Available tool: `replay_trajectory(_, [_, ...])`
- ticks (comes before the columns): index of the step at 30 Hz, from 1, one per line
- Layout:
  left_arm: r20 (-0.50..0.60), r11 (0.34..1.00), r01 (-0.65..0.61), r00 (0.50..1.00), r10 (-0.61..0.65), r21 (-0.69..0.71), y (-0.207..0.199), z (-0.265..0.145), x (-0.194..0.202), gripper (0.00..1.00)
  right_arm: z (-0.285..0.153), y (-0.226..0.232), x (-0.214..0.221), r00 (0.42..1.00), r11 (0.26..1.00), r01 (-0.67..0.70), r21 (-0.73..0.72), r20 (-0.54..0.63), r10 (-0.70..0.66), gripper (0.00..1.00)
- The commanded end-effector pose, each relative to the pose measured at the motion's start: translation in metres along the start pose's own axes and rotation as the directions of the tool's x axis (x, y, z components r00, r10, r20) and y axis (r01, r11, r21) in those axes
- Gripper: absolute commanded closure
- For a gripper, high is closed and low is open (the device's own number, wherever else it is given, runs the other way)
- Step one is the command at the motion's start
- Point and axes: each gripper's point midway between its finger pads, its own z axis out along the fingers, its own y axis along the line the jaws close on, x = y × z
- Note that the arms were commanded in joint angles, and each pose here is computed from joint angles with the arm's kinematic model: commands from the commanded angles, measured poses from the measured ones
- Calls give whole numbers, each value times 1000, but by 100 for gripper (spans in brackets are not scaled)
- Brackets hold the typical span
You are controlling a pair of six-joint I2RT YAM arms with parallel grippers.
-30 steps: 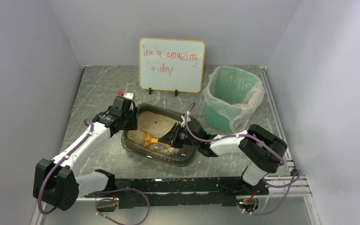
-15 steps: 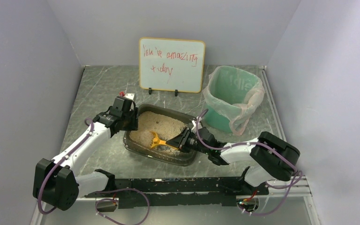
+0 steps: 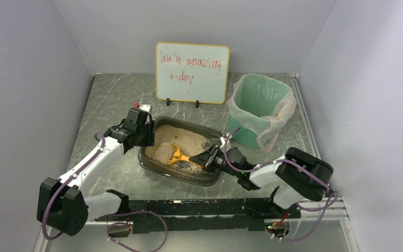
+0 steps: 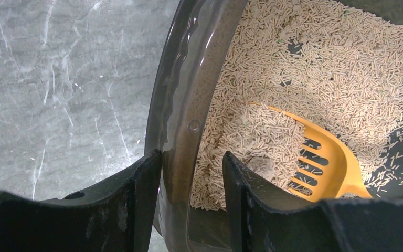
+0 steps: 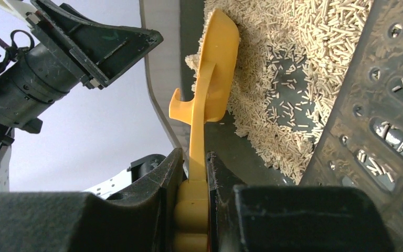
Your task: Clean the litter box
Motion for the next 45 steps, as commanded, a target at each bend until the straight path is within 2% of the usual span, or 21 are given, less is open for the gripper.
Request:
replay_trajectory(1, [20, 998, 8, 1000, -9, 56, -12, -5, -6, 49, -9, 38, -13, 999, 991, 12, -131, 54, -5, 100])
replay_trajectory(16, [41, 999, 11, 999, -14, 52, -11, -8, -10, 47, -55, 40, -42, 979, 989, 64, -130, 199, -37, 100])
replay_trajectory(21, [49, 998, 14, 999, -17, 53, -11, -10, -11, 39, -72, 43, -49, 971, 984, 79, -161, 237, -39, 100])
replay_trajectory(24, [53, 999, 14, 998, -17, 50, -11, -11, -12, 33, -75, 49, -44, 976, 978, 98, -185, 212, -57, 100])
replay_trajectory(27, [53, 999, 17, 998, -19, 46, -10, -11, -11, 30, -85, 46, -51, 965, 975, 77, -206, 261, -21, 100])
replay_trajectory(30, [56, 999, 18, 998, -20, 44, -9, -12, -12, 29, -84, 48, -44, 976, 972, 97, -213, 214, -50, 100])
replay_trajectory(32, [57, 999, 18, 998, -21, 44, -9, -12, -12, 29, -89, 44, -51, 967, 973, 77, -218, 255, -20, 100])
replay_trajectory(35, [63, 999, 18, 998, -21, 45, -9, -13, -13, 29, -90, 52, -44, 974, 962, 115, -248, 218, -61, 100])
replay_trajectory(38, [62, 999, 18, 998, -21, 48, -10, -13, -12, 29, -97, 55, -55, 963, 958, 104, -268, 267, -30, 100])
replay_trajectory(40, [63, 999, 18, 998, -21, 48, -10, -12, -13, 29, -96, 62, -40, 978, 944, 133, -303, 193, -76, 100])
replay_trajectory(43, [57, 999, 17, 998, -20, 48, -10, -12, -12, 29, -105, 47, -52, 972, 949, 79, -306, 237, -5, 100])
replay_trajectory(45, [66, 999, 17, 998, -21, 51, -10, -13, -13, 29, -99, 56, -41, 980, 942, 116, -315, 191, -57, 100])
